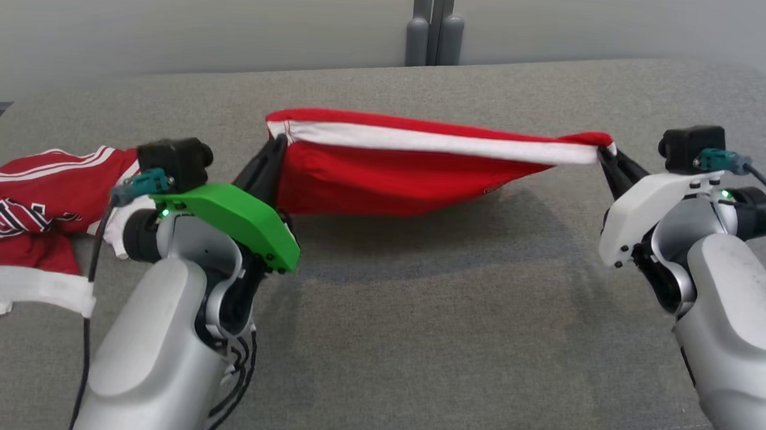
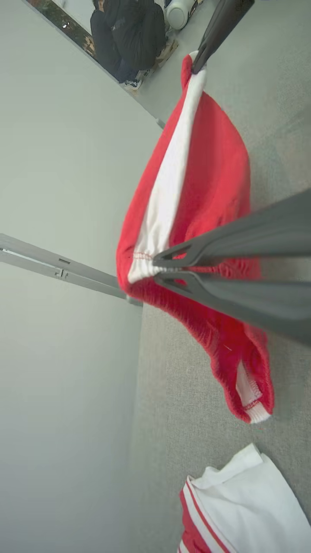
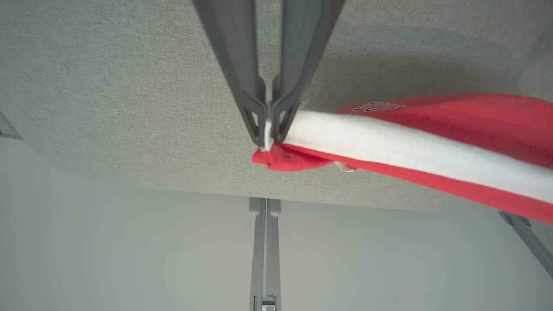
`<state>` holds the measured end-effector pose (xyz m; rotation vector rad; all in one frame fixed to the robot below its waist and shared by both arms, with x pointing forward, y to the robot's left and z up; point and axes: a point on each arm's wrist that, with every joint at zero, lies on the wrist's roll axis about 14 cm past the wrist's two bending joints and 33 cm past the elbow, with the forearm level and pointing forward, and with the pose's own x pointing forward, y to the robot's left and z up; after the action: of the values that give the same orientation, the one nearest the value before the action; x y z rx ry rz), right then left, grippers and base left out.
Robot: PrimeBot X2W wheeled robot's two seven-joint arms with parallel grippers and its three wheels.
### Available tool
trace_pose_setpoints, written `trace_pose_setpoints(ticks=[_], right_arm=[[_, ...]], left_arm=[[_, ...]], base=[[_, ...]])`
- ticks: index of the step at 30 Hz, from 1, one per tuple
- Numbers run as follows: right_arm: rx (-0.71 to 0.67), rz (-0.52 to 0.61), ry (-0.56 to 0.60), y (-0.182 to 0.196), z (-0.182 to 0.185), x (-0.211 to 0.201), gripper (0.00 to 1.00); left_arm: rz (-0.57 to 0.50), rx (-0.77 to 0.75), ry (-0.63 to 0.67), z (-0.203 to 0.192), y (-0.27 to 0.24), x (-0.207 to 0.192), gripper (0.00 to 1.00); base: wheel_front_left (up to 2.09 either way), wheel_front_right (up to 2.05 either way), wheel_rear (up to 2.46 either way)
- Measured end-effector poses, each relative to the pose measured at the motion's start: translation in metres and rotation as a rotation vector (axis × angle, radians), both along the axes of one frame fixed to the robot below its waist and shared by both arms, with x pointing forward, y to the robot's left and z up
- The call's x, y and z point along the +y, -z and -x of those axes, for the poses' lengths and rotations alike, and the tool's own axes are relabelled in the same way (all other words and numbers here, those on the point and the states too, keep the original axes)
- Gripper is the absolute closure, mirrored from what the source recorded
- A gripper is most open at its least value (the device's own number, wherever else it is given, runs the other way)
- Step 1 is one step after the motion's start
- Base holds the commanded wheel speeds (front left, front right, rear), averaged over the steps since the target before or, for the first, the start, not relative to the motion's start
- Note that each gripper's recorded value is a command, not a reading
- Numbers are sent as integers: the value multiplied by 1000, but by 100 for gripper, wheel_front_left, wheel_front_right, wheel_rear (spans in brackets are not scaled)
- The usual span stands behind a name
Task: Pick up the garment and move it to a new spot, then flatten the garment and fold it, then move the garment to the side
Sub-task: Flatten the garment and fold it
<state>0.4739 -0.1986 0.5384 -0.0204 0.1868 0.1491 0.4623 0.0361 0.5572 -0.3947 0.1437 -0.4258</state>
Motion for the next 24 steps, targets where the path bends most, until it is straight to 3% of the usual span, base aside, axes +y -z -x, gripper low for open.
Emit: trace_pose_setpoints(ticks=[9, 14, 24], right_arm=[[-152, 26, 12, -70, -5, -11, 100], [-127, 59, -45, -75, -20, 7, 100], [-251, 165, -88, -120, -99, 23, 100]], left_arm=[[28, -164, 27, -25, -77, -3, 100], [40, -186, 39, -50, -96, 1, 100], [23, -360, 99, -129, -154, 2, 100]], base=[[0, 0, 0], [0, 0, 0], [0, 0, 0]])
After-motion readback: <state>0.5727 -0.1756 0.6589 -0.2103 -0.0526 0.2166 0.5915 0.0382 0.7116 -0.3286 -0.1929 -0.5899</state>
